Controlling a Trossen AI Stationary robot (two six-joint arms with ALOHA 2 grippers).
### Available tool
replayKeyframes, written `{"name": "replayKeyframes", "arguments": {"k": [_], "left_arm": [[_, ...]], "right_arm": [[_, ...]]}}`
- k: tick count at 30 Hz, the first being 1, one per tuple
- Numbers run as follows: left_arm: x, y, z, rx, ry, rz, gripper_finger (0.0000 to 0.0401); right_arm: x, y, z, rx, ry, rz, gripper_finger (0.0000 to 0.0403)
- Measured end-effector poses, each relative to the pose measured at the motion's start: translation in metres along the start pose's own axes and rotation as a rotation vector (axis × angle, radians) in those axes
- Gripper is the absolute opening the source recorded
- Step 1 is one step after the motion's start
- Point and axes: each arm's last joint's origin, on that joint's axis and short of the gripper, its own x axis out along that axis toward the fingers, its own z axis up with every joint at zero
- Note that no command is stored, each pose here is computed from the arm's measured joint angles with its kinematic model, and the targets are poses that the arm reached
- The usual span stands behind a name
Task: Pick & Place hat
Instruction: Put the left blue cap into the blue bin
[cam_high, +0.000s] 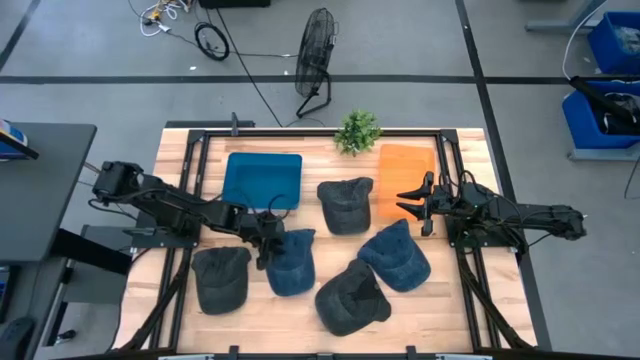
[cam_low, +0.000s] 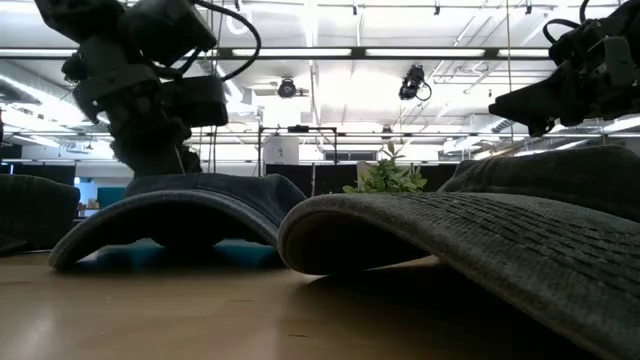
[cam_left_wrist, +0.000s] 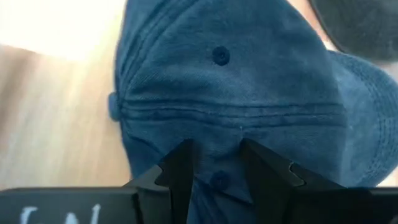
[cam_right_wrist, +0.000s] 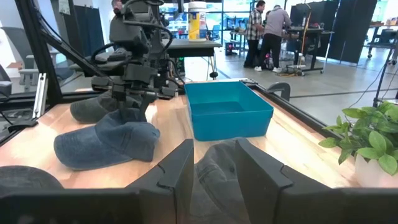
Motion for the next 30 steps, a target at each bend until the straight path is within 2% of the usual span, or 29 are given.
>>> {"name": "replayKeyframes", "arguments": {"k": [4, 8, 9, 13, 20, 24, 27, 30], "left_arm": [[0.005, 0.001, -0.002, 0.040, 0.017, 0.004, 0.0101], [0.004, 0.000, -0.001, 0.058, 0.003, -0.002, 0.0021], [0.002, 0.000, 0.001, 0.054, -0.011, -0.007, 0.0013], [-0.007, -0.005, 0.011, 0.054, -0.058, -0.025, 0.0007], [-0.048, -0.027, 0.045, 0.221, -0.064, -0.032, 0.0004], [-0.080, -0.033, 0.064, 0.294, -0.010, 0.085, 0.0004], [-0.103, -0.034, 0.075, 0.351, 0.058, 0.240, 0.0005], [-0.124, -0.032, 0.085, 0.319, 0.070, 0.387, 0.0007]], "right_arm": [[0.000, 0.000, 0.000, 0.000, 0.005, 0.000, 0.0121], [0.000, 0.000, -0.001, 0.000, 0.006, 0.000, 0.0121], [0.000, 0.000, -0.001, 0.000, 0.006, -0.001, 0.0121], [0.000, 0.000, -0.001, 0.000, 0.006, -0.001, 0.0121], [0.001, 0.000, -0.001, 0.018, 0.010, -0.001, 0.0121], [0.001, 0.000, -0.001, 0.025, 0.017, -0.001, 0.0121], [0.001, 0.000, -0.002, 0.026, 0.019, -0.001, 0.0121], [0.001, 0.000, -0.002, 0.026, 0.021, -0.002, 0.0121]]}}
